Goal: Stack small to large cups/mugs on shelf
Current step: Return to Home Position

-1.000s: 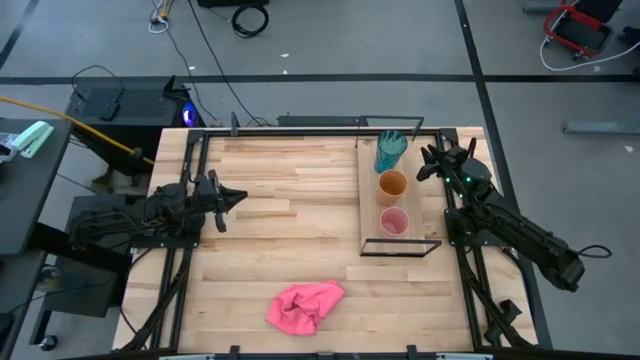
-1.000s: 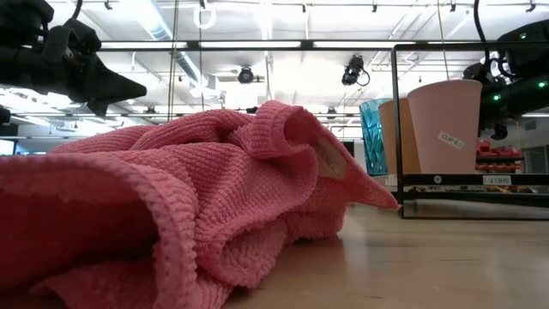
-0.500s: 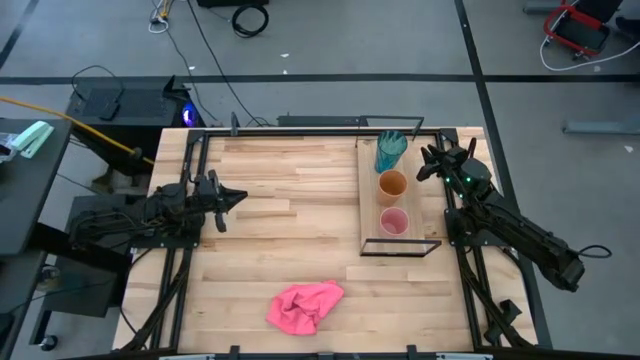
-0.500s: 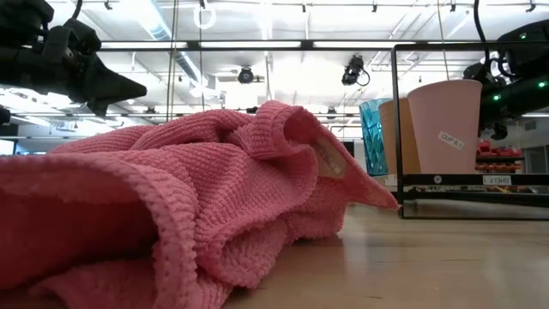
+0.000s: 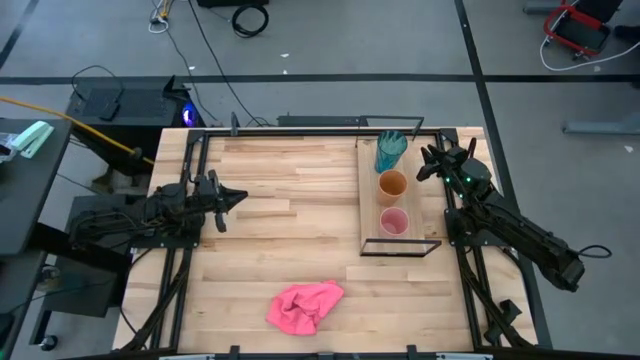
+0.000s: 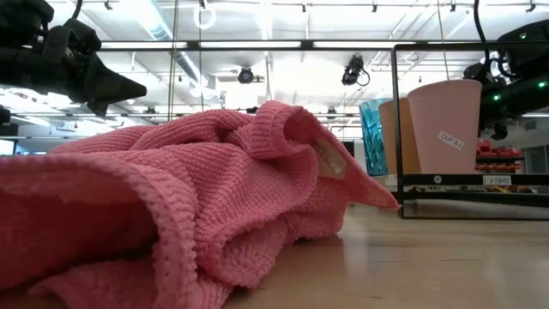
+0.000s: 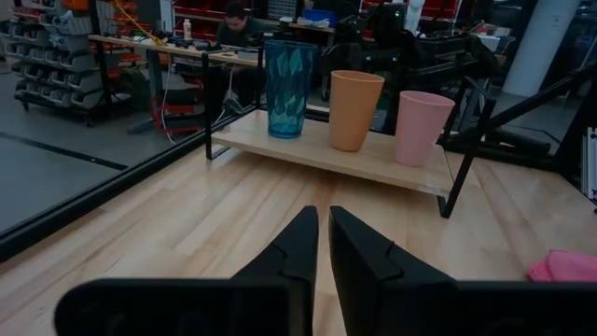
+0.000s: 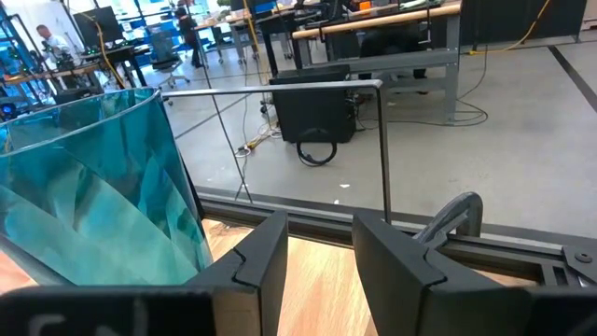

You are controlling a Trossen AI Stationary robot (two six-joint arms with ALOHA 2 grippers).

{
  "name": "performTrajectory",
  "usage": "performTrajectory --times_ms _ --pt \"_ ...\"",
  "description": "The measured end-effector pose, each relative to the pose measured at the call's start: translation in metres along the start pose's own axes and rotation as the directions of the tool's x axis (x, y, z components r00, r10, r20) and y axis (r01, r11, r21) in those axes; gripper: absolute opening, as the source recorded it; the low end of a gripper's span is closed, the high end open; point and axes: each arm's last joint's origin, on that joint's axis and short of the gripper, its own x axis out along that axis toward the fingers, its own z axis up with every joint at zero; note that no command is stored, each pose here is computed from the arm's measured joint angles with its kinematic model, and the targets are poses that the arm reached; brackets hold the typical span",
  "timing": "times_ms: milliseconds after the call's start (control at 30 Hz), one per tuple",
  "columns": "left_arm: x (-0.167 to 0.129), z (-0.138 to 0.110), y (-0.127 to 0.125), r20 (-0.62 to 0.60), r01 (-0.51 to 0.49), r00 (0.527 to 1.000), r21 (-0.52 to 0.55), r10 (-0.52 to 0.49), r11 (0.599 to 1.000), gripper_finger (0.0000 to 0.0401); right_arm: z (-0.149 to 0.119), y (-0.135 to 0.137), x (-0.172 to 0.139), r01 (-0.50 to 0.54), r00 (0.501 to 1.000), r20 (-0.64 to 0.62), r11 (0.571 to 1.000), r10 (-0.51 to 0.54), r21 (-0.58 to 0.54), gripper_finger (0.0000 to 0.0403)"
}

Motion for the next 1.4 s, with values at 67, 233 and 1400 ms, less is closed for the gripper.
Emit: performTrajectory --times_ms 67,233,1400 --pt "0.0 0.0 0.0 0.0 0.0 1.0 0.0 0.0 1.0 0.0036 0.0 0.0 0.0 0.0 1.0 0.0 1.0 0.0 0.0 0.013" --pt "0.0 0.0 0.0 0.0 0.0 1.0 0.0 0.0 1.0 0.003 0.0 0.0 0.0 0.0 1.0 0.0 1.0 0.0 0.0 0.013" --pt "0.0 0.0 0.0 0.0 0.0 1.0 0.0 0.0 1.0 0.0036 0.0 0.0 0.0 0.0 1.0 0.0 1.0 0.0 0.0 0.013"
